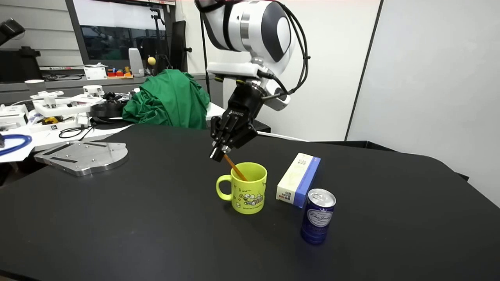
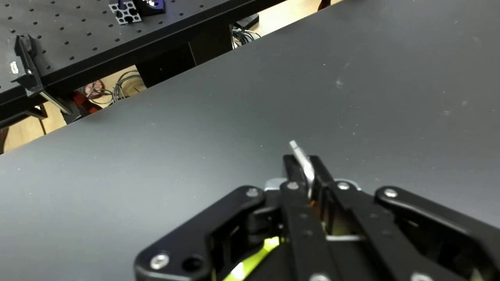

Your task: Take the orange object from the green cup and put it on the table

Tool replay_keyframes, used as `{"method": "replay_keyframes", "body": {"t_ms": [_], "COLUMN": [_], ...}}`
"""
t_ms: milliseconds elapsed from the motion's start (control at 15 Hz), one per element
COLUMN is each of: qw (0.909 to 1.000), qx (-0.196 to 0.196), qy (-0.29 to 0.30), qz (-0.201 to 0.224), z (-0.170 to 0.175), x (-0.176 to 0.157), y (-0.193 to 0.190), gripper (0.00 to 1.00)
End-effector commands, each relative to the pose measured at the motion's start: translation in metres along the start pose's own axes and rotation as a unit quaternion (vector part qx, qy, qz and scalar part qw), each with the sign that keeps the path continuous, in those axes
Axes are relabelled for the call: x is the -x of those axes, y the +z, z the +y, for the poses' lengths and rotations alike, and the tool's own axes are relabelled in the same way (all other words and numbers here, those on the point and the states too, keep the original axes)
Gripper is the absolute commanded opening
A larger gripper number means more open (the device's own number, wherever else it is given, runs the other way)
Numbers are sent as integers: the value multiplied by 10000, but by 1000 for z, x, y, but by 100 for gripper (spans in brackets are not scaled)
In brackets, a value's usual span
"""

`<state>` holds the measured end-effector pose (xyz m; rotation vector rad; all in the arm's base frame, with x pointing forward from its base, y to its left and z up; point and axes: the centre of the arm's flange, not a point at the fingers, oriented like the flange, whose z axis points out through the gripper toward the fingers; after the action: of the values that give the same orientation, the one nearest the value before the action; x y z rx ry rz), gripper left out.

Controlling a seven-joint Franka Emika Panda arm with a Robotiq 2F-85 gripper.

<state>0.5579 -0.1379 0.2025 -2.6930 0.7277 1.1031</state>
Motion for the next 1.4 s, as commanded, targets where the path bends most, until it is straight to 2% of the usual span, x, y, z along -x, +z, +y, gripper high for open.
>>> {"method": "replay_keyframes", "body": {"t_ms": [0,467,800,1067,1333], "qw": [9999,9971,9901,9755,9555], "qx": [-76,-15,86,465,705], "qy": [-144,-734,-1346,-1963,-2280], "qz": [41,175,398,878,1734], "z": [-25,-69,-95,-119,-146], "x": [22,73,119,132,128], "y": [-29,-66,-78,-39,16], "gripper": [2,2,2,2,2]}}
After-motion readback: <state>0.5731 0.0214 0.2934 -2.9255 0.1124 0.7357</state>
